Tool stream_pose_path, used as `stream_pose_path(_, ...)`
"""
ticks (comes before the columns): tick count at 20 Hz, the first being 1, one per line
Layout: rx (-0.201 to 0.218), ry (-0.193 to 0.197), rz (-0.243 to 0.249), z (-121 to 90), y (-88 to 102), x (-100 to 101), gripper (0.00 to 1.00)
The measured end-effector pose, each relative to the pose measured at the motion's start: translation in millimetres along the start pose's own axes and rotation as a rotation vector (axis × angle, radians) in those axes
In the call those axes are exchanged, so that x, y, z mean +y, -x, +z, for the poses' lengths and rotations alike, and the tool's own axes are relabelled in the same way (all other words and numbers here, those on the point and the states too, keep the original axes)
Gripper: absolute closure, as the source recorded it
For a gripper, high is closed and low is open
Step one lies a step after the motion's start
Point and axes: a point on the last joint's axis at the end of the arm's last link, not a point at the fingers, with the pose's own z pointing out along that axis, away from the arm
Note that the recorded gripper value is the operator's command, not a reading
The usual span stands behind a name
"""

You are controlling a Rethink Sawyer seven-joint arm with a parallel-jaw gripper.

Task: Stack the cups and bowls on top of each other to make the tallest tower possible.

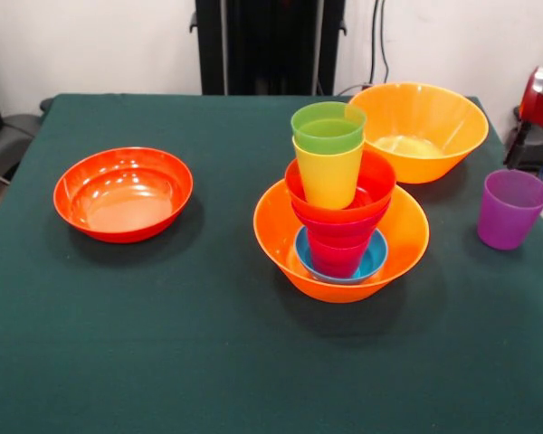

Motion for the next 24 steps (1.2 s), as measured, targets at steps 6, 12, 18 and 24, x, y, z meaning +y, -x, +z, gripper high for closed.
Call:
stream_pose_path(6, -0.006, -0.012, 0.002, 22.1, 0.9, -4.4, 0.0)
stream_pose_path(12, -0.004, -0.025, 0.002, 48.0, -1.5, -8.2, 0.0)
stream_pose_path(18, -0.007, -0.03, 0.002, 54.8, -1.3, -9.8, 0.0)
stream_pose_path(24, -0.011, -0.037, 0.002, 55.7, -1.2, -11.5, 0.0)
